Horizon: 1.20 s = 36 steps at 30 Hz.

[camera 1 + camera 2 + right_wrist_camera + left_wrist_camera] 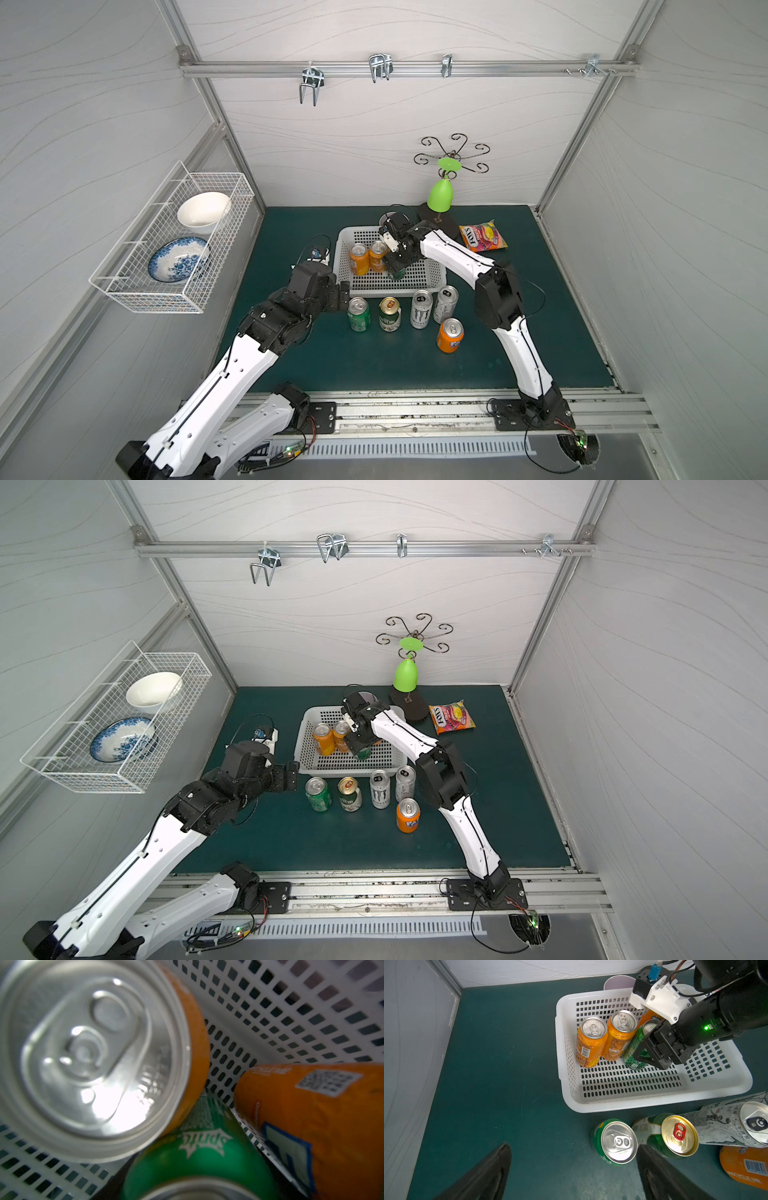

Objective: Take out the drinks from the basket
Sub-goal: Pick up the drink from the basket.

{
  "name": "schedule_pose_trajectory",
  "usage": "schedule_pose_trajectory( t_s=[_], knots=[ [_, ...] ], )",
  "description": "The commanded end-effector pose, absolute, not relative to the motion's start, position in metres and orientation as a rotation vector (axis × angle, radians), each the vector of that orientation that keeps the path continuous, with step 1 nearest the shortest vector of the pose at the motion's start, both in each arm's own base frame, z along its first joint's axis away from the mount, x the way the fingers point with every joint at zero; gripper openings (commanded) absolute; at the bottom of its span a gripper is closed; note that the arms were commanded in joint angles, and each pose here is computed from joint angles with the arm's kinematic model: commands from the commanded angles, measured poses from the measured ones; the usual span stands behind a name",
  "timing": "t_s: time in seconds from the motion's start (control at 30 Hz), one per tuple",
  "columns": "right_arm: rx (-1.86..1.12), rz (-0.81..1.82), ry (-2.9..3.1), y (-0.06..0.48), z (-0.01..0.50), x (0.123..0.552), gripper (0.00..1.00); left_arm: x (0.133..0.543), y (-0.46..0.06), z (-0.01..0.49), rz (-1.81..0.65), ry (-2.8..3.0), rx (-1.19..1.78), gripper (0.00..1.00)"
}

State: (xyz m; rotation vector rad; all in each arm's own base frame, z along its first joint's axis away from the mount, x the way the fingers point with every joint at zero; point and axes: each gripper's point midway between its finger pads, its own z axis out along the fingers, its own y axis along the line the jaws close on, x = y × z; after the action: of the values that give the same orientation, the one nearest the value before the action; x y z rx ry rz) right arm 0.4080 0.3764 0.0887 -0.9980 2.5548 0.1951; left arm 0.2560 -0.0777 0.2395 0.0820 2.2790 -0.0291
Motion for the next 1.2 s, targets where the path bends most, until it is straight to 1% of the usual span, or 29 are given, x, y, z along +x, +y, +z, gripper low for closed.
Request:
schedule_pose_trajectory(
  t_s=[0.0, 0.3, 0.7, 0.97, 1.17],
  knots=[
    [-0.996, 0.21, 2.511, 0.373, 0.115, 0.409, 0.69, 0.261, -0.081, 0.246, -0.058, 2.25, 0.067, 0.99],
    [-1.014, 0.213, 2.474, 0.37, 0.14, 0.401, 0.64, 0.261, -0.081, 0.246, -0.06, 2.252, 0.065, 0.99],
    [-1.005, 0.239, 2.403, 0.36, 0.201, 0.381, 0.62, 0.261, -0.08, 0.246, -0.057, 2.252, 0.062, 0.99],
    [-1.008, 0.26, 2.335, 0.353, 0.247, 0.354, 0.61, 0.262, -0.079, 0.246, -0.057, 2.252, 0.056, 0.99],
    [-1.008, 0.274, 2.279, 0.349, 0.279, 0.325, 0.61, 0.262, -0.079, 0.245, -0.066, 2.257, 0.051, 0.99]
  ],
)
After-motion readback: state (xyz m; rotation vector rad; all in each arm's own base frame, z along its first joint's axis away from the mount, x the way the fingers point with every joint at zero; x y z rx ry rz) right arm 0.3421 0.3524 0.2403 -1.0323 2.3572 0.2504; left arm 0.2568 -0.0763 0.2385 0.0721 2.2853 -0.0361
